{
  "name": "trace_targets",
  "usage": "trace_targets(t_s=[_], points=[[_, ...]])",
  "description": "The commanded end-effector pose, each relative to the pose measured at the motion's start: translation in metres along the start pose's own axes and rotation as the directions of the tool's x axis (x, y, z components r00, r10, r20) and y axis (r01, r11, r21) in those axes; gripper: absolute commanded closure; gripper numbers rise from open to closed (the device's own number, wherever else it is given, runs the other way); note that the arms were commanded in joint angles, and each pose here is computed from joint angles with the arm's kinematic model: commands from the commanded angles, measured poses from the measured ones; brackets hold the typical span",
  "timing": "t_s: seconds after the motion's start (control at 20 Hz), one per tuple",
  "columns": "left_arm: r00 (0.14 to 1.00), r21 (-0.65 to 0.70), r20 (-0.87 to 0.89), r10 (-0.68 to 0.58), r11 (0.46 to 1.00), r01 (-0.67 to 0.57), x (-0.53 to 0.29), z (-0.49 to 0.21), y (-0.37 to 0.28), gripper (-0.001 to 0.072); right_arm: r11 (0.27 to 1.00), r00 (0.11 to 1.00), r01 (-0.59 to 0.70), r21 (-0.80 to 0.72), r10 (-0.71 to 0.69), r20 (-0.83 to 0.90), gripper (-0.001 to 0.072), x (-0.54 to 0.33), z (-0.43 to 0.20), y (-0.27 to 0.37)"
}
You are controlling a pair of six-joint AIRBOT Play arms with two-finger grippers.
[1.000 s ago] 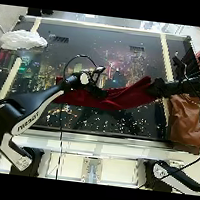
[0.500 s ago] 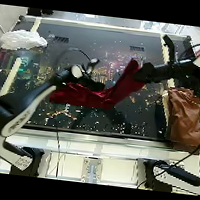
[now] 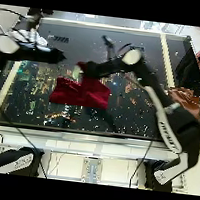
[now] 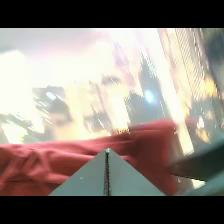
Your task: Fold the shirts.
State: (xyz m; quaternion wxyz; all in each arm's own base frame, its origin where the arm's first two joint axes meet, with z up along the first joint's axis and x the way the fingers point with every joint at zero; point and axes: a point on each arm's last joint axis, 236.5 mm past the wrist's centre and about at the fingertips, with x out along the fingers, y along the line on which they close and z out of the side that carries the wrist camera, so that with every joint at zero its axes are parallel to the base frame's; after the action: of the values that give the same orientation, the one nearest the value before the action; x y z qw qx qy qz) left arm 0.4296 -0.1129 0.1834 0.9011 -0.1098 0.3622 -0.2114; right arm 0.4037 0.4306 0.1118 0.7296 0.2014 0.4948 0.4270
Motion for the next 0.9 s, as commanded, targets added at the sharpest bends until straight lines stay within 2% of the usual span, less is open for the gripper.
trace_targets(t_s=[0.0,0.15,0.25,0.3,0.35,0.4,0.45,0.5,0.6,0.7,0.85], points=[[0.991,-0.012,0.111,0.072,0.997,-0.071,-0.052,0.021,0.019,0.0691,0.998,0.994,-0.064,-0.022,0.065,0.091,0.0019,0.041,0.015,0.034],[0.989,-0.019,0.123,0.084,0.996,-0.082,-0.057,0.023,0.023,0.0690,0.994,0.999,0.004,-0.109,0.000,0.041,0.0020,0.010,0.021,0.025],[0.990,-0.019,0.118,0.082,0.997,-0.080,-0.057,0.022,0.023,0.0691,0.974,0.984,0.151,-0.168,-0.164,-0.065,0.0020,-0.026,0.012,-0.021],[0.990,-0.019,0.118,0.082,0.997,-0.080,-0.057,0.022,0.023,0.0690,0.944,0.943,0.288,-0.163,-0.309,-0.122,0.0020,-0.053,0.004,-0.065],[0.990,-0.019,0.118,0.082,0.997,-0.080,-0.057,0.022,0.023,0.0691,0.884,0.864,0.441,-0.158,-0.465,-0.193,0.0020,-0.084,-0.009,-0.116],[0.990,-0.019,0.119,0.082,0.997,-0.081,-0.057,0.022,0.023,0.0691,0.821,0.777,0.553,-0.145,-0.570,-0.267,0.0020,-0.113,-0.023,-0.158],[0.990,-0.019,0.118,0.082,0.997,-0.081,-0.057,0.022,0.023,0.0691,0.782,0.718,0.613,-0.116,-0.612,-0.332,0.0021,-0.132,-0.038,-0.190],[0.990,-0.020,0.118,0.083,0.997,-0.081,-0.057,0.022,0.023,0.0690,0.783,0.715,0.618,-0.067,-0.596,-0.365,0.0020,-0.135,-0.048,-0.210],[0.990,-0.019,0.117,0.082,0.997,-0.080,-0.057,0.022,0.023,0.0690,0.817,0.771,0.573,0.058,-0.513,-0.377,0.0020,-0.115,-0.065,-0.237],[0.989,-0.016,0.115,0.089,0.996,-0.088,-0.056,0.021,0.025,0.0690,0.849,0.844,0.485,0.210,-0.391,-0.368,0.0022,-0.082,-0.088,-0.249],[0.988,0.007,0.108,0.107,0.994,-0.108,-0.056,0.020,0.029,0.0690,0.876,0.926,0.331,0.350,-0.230,-0.299,0.0021,-0.038,-0.112,-0.249]])
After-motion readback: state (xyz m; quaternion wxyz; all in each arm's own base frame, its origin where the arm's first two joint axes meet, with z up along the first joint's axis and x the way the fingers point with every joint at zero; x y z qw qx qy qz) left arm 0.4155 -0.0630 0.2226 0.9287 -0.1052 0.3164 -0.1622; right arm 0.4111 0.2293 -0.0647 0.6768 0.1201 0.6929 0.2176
